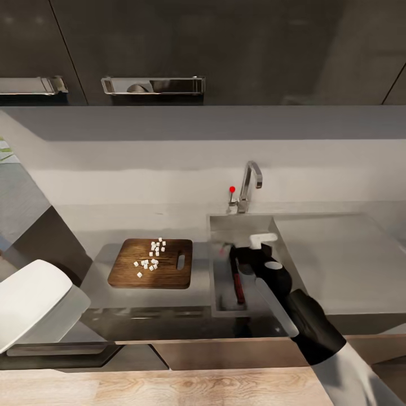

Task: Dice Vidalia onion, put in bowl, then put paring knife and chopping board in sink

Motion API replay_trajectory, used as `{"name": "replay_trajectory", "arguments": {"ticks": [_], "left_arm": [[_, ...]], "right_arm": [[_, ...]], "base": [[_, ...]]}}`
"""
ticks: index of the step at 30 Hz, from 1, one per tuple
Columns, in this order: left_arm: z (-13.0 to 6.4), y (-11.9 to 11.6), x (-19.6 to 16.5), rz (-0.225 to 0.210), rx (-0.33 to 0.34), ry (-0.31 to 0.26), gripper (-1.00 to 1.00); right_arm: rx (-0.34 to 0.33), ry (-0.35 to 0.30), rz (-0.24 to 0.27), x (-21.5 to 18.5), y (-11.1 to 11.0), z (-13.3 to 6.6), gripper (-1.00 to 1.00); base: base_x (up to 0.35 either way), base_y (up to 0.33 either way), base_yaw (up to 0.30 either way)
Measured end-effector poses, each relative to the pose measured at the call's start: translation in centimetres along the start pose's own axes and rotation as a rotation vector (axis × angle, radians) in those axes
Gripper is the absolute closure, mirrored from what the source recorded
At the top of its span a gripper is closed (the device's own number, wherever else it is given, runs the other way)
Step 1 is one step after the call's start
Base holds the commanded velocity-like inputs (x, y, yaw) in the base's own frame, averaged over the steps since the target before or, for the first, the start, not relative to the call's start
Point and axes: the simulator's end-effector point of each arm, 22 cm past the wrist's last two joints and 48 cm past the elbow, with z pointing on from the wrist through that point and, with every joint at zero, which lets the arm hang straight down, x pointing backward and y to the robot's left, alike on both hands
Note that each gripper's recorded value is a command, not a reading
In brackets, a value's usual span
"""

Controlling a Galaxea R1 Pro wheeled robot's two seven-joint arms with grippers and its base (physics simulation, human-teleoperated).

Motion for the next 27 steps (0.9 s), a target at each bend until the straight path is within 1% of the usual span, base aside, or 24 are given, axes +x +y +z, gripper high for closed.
{"name": "replay_trajectory", "arguments": {"ticks": [3,7,17,25,27], "left_arm": [[0.0,-0.01,0.03,0.0,0.0,0.001,-1.0],[0.0,0.02,0.04,0.0,0.0,0.001,-1.0],[0.0,-0.04,0.08,-0.001,0.0,0.002,-1.0],[0.0,-0.06,0.09,-0.001,0.001,0.002,-1.0],[-0.01,-0.06,0.06,-0.001,0.001,0.001,-1.0]], "right_arm": [[0.009,-0.004,-0.009,-0.12,-0.68,-0.06,-1.0],[0.011,-0.004,-0.011,-0.11,-0.91,-0.06,-1.0],[0.011,-0.004,-0.009,-0.13,-0.96,-0.04,-1.0],[0.012,-0.005,-0.01,-0.17,-1.01,-0.07,-1.0],[0.012,-0.005,-0.01,-0.17,-1.02,-0.08,-1.0]], "base": [[0.0,0.0,0.0],[-0.004,0.012,0.0],[-0.082,0.241,0.0],[-0.008,0.056,0.0],[0.0,0.206,0.0]]}}
